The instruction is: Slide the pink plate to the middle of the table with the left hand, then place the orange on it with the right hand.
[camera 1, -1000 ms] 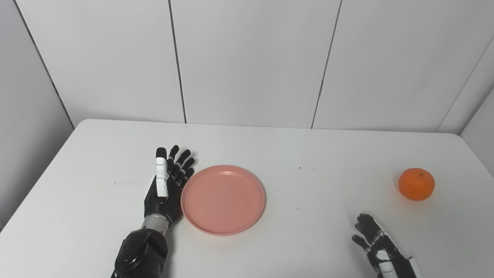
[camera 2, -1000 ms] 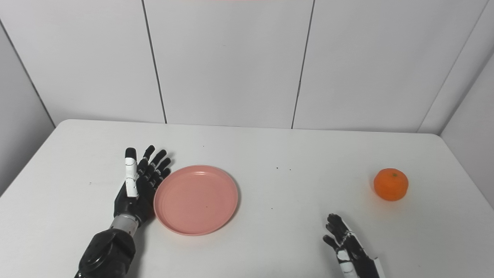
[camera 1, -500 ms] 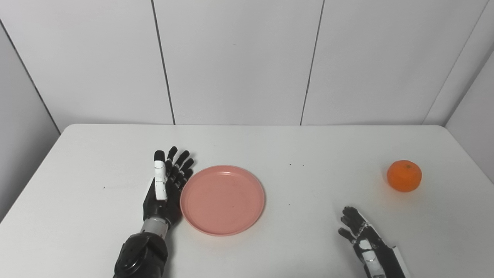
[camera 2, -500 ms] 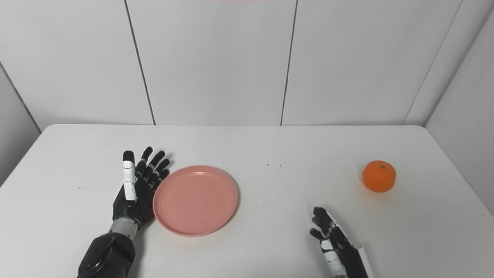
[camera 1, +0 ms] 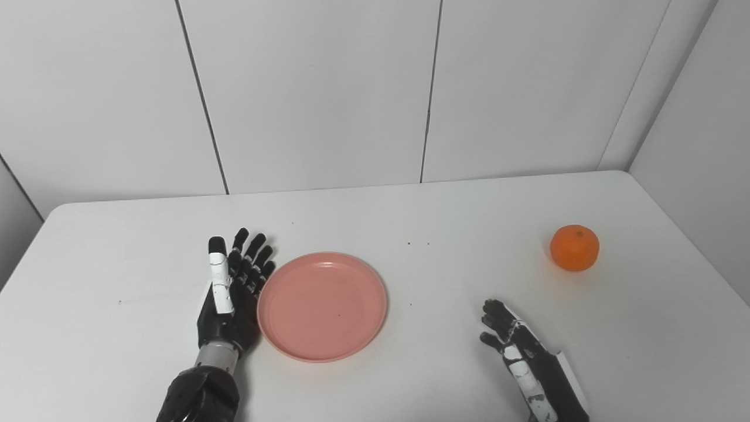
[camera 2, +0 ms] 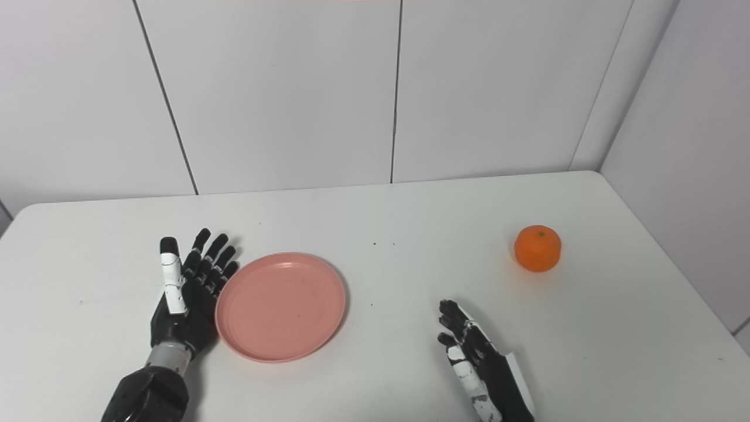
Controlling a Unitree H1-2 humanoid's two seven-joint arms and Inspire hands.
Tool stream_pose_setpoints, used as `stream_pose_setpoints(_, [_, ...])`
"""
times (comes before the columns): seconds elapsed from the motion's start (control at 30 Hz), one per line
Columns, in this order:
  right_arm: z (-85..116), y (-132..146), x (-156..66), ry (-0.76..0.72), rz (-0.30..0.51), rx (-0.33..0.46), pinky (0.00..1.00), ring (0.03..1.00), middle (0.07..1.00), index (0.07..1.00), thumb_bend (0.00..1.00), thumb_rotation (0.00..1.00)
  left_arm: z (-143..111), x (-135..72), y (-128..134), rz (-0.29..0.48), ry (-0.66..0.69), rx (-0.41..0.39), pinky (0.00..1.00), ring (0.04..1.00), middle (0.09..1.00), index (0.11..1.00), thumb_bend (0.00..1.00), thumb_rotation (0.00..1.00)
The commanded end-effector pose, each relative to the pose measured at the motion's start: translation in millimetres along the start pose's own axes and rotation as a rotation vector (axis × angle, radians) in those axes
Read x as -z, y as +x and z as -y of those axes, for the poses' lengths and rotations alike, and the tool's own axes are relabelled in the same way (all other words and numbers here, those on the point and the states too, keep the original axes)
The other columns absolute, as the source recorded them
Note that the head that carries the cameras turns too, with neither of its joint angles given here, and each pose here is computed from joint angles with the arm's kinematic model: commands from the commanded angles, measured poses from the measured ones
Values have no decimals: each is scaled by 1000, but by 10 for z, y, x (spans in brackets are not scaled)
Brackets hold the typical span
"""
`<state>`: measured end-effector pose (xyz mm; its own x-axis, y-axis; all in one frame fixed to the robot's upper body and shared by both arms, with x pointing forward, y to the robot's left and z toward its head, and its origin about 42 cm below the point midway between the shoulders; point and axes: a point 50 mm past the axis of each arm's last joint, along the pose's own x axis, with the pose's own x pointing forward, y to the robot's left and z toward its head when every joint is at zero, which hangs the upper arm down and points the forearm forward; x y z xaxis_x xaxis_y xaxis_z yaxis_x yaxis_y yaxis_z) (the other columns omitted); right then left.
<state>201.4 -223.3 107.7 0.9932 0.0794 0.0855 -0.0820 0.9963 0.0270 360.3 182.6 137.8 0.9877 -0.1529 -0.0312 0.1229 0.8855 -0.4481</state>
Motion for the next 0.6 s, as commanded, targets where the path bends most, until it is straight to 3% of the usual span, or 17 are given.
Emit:
stream_pose_setpoints(0.0, [-168,56,-4,30,-18,-37,873,908,908,873,865,850,67,62,-10,-20,-34,14,1000,975,963,1000,857,929])
stream_pose_setpoints(0.3, [-181,56,-16,45,-22,-31,876,913,907,867,870,828,112,93,-17,-33,-40,45,1000,992,971,1000,881,925])
stream_pose_setpoints(0.57, [-156,41,-28,40,-26,-22,882,914,905,867,867,829,6,85,-47,-33,-54,32,1000,991,973,1000,863,926])
